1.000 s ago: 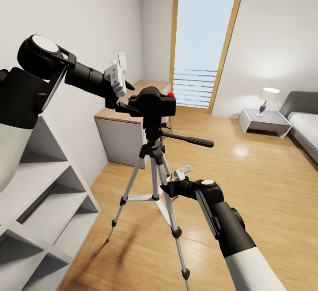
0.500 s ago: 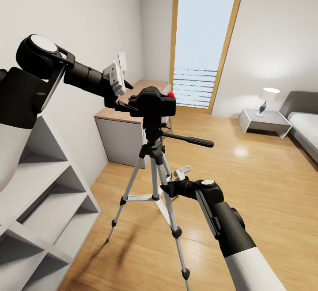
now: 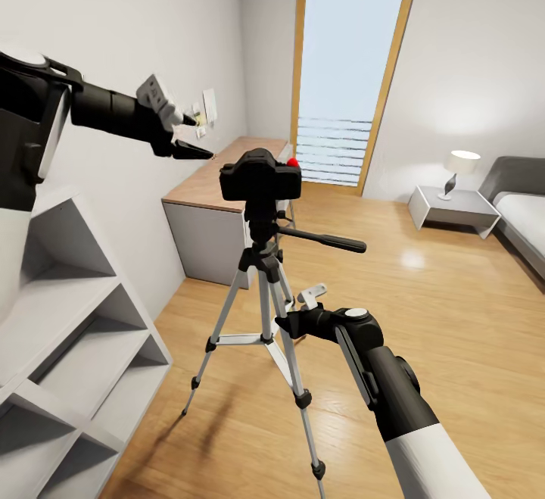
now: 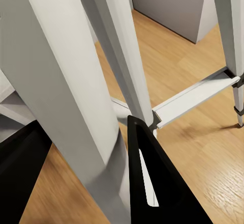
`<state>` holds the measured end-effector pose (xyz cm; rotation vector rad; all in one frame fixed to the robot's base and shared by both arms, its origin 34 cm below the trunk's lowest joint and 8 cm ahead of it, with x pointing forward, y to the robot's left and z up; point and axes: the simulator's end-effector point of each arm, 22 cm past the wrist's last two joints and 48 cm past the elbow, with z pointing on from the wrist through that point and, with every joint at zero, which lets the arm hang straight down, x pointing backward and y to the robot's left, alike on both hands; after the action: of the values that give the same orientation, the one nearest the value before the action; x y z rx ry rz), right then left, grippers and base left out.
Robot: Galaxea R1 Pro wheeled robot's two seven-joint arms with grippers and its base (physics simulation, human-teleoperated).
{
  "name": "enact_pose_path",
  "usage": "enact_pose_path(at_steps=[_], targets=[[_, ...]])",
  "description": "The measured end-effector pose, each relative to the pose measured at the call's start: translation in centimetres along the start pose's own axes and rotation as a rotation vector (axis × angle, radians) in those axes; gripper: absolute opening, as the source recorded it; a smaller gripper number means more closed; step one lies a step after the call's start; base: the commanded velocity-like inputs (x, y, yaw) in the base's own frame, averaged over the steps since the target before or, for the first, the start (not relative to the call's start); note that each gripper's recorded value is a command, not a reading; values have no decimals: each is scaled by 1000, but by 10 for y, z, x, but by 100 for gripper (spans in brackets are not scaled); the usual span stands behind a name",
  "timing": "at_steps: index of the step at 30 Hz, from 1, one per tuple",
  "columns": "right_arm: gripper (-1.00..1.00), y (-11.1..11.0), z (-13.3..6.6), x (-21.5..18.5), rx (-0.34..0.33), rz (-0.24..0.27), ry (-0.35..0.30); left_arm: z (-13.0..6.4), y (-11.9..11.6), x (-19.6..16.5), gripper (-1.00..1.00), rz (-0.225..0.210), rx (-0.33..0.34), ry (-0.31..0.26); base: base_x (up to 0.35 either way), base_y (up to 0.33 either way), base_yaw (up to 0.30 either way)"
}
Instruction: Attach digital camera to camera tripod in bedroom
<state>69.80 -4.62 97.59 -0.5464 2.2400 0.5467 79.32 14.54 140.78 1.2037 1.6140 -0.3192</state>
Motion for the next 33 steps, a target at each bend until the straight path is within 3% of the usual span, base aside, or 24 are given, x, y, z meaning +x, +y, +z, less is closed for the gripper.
enact_pose_path(at_steps=[5, 7, 12, 15, 19, 21, 26, 33], targets=[[-100, 0, 0, 0, 0, 1, 0, -4, 19, 14, 100, -91, -47, 20, 0, 0, 0], [-100, 0, 0, 0, 0, 1, 0, -4, 30, 25, 100, -145, -74, 37, 0, 0, 0], [-100, 0, 0, 0, 1, 1, 0, -1, 53, 63, 100, -300, -131, 107, 0, 0, 0], [-100, 0, 0, 0, 1, 1, 0, 3, 65, 101, 100, -426, -157, 175, 0, 0, 0], [-100, 0, 0, 0, 1, 2, 0, 7, 70, 136, 100, -530, -159, 231, 0, 0, 0], [-100, -1, 0, 0, 1, 3, -1, 9, 71, 157, 100, -578, -159, 262, 0, 0, 0], [-100, -1, 0, 0, 2, 5, 0, 13, 70, 199, 100, -652, -182, 330, 0, 0, 0], [-100, -1, 0, 0, 2, 3, -1, 18, 30, 363, 100, -817, -290, 608, 0, 0, 0]])
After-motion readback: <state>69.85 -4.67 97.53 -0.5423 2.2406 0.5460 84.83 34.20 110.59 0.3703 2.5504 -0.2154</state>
